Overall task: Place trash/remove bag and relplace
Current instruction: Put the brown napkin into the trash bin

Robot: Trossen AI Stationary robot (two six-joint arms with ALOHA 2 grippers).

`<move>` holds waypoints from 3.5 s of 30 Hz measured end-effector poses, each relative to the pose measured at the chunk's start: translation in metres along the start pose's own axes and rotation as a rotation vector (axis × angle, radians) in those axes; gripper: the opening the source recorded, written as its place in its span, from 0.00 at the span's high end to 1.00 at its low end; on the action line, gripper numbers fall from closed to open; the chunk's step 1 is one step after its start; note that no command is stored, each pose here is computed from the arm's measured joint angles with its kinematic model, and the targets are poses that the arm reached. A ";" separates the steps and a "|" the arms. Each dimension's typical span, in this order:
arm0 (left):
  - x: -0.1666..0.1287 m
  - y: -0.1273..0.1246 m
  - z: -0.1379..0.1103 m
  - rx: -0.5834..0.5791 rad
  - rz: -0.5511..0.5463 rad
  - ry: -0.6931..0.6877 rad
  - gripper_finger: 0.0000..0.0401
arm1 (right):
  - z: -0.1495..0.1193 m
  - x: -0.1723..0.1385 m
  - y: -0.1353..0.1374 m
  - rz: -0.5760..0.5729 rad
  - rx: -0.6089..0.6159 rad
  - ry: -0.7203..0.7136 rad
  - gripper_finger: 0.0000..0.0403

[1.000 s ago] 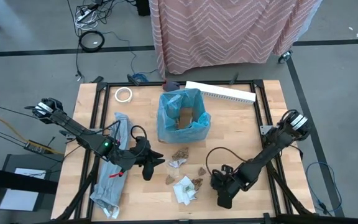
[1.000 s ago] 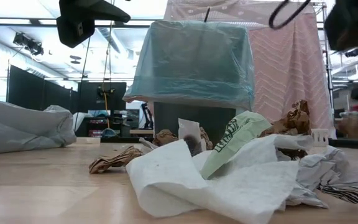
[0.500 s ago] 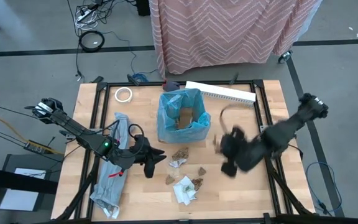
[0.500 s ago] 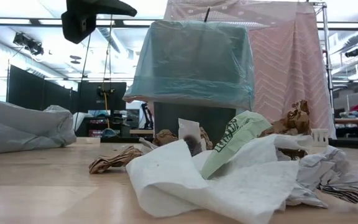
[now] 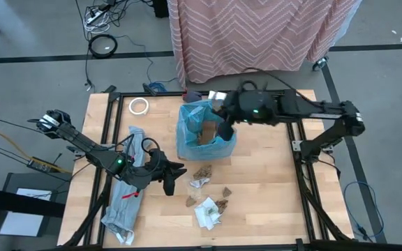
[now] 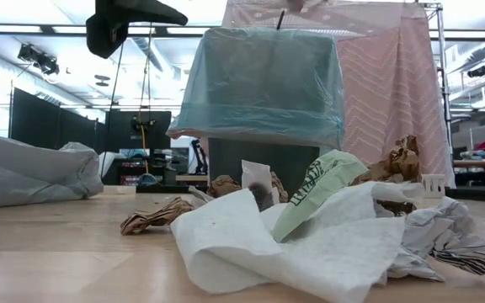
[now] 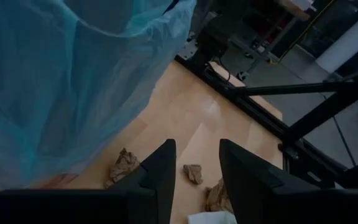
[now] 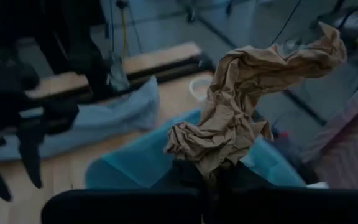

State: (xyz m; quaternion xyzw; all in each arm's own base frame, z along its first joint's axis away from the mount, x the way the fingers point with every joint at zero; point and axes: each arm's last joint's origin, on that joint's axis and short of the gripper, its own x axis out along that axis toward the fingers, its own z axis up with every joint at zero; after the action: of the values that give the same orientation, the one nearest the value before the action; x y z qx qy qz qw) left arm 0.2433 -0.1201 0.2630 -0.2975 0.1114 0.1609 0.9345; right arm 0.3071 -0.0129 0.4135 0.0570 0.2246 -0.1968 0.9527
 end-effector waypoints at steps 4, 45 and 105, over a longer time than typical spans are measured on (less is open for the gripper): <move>0.000 -0.001 0.001 -0.008 -0.006 -0.008 0.67 | -0.015 0.033 -0.003 0.039 -0.067 0.149 1.00; 0.000 0.003 -0.002 0.025 0.025 0.014 0.67 | -0.164 -0.007 0.140 0.465 -0.432 0.595 0.27; 0.000 0.006 -0.005 0.061 0.053 0.036 0.67 | -0.160 -0.008 0.128 0.268 -0.323 0.526 1.00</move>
State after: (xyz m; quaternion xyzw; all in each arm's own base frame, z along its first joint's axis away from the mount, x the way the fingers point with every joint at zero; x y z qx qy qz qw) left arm 0.2402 -0.1182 0.2561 -0.2688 0.1411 0.1766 0.9363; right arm 0.2866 0.1383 0.2774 -0.0169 0.4817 -0.0101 0.8761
